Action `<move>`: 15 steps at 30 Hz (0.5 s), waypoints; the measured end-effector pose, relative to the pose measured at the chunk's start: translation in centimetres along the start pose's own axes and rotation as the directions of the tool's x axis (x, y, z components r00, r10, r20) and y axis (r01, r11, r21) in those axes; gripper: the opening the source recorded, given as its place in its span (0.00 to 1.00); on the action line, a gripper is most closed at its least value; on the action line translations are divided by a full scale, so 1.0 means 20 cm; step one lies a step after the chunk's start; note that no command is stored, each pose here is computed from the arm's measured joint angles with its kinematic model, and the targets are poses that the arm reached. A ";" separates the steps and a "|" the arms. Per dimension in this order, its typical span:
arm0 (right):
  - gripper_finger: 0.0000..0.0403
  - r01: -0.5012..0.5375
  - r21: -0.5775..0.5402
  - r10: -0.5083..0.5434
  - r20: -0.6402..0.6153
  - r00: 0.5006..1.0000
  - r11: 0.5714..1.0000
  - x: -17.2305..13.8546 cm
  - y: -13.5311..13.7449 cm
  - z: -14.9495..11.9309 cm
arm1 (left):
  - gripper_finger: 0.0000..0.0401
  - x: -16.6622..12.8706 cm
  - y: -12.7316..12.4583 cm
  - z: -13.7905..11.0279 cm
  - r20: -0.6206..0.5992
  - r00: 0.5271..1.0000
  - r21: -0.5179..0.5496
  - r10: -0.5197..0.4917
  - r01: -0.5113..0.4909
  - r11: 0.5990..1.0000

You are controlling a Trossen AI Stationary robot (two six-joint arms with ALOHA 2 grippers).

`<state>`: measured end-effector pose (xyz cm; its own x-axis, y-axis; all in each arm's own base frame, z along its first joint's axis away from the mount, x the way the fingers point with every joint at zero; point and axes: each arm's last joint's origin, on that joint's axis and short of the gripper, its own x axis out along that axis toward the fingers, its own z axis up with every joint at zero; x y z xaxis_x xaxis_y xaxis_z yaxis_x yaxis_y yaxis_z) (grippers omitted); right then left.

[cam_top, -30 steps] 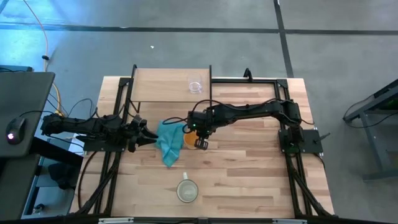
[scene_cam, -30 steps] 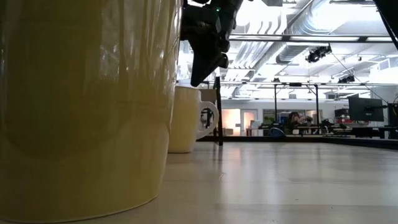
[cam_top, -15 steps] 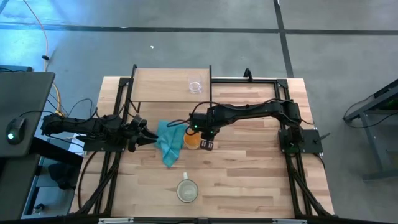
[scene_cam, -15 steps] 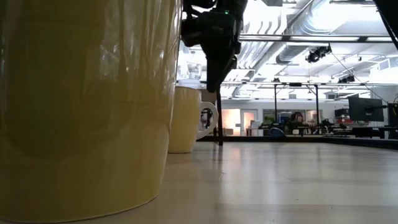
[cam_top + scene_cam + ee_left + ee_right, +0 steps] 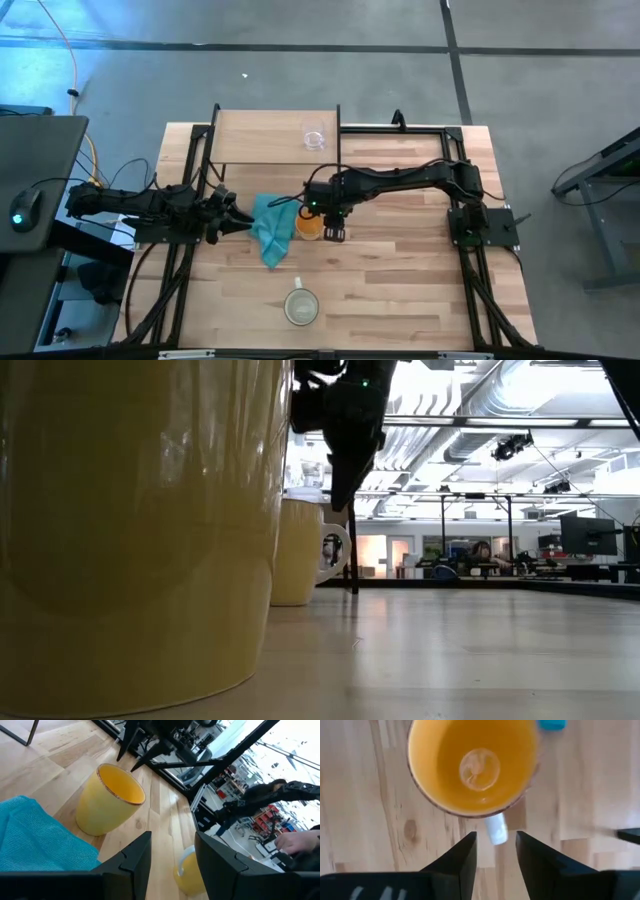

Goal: Stack small to large cups/mugs on shelf
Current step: Put the yellow mug on the shelf

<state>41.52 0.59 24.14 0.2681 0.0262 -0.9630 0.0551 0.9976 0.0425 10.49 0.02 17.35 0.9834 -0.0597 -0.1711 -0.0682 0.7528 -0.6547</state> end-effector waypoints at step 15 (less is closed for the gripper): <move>0.32 -0.029 -0.012 0.028 -0.026 0.999 1.000 0.11 0.00 0.02 | 0.34 0.00 0.00 0.00 -0.004 1.000 -0.001 0.014 -0.014 1.000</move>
<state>42.48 0.63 22.05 0.2443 0.0561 -0.9681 0.0363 0.9971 0.0669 10.47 0.04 17.24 0.9817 -0.0522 -0.1830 -0.0816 0.7532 -0.6527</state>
